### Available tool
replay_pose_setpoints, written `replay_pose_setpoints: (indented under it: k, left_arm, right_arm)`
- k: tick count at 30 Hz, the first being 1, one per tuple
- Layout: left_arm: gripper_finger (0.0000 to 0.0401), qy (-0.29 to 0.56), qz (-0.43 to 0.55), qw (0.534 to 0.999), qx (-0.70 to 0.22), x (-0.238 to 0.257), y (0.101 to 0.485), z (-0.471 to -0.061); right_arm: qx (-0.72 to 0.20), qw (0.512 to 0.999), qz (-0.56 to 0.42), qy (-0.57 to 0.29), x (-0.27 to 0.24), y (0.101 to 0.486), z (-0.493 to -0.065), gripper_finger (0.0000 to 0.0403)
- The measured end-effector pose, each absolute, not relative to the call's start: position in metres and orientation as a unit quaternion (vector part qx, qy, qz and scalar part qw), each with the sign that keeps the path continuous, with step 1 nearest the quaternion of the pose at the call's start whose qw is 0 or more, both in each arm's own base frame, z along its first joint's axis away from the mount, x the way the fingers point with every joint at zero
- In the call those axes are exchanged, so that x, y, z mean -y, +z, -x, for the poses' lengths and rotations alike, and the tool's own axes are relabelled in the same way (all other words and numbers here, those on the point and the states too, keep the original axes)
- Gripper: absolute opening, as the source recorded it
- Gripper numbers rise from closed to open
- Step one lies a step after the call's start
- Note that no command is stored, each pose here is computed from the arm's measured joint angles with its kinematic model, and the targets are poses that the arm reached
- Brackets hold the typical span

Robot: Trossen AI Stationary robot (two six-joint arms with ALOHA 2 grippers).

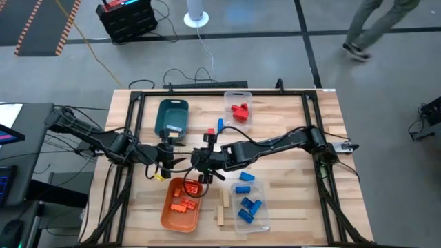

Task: Sort blocks
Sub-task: Put the brown wooden block into the blue bin

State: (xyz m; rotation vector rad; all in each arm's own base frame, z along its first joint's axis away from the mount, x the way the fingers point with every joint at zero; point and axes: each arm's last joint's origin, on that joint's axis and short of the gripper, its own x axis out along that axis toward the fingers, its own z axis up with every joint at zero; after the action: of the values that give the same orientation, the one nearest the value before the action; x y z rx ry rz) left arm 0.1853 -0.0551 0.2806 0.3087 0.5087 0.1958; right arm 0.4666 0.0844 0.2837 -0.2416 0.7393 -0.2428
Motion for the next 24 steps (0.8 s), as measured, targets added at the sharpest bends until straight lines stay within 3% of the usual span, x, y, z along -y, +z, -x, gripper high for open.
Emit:
replay_pose_setpoints:
  k: [4,10,20,24]
  left_arm:
    - [0.0197,0.094,-0.161,0.950,-0.251,0.055,0.281,-0.185]
    - [0.0103,0.089,-0.168,0.949,-0.252,0.055,0.281,-0.185]
    - [0.0102,0.091,-0.167,0.949,-0.252,0.055,0.280,-0.185]
    - [0.0102,0.109,-0.165,0.946,-0.256,0.053,0.280,-0.185]
  right_arm:
    - [-0.359,0.918,0.116,-0.120,-0.082,0.284,-0.467,0.0042]
    - [-0.359,0.918,0.121,-0.118,-0.082,0.284,-0.467,0.0046]
    - [-0.379,0.909,0.128,-0.117,-0.081,0.281,-0.464,0.0127]
    - [-0.426,0.885,0.133,-0.130,-0.078,0.274,-0.456,0.0165]
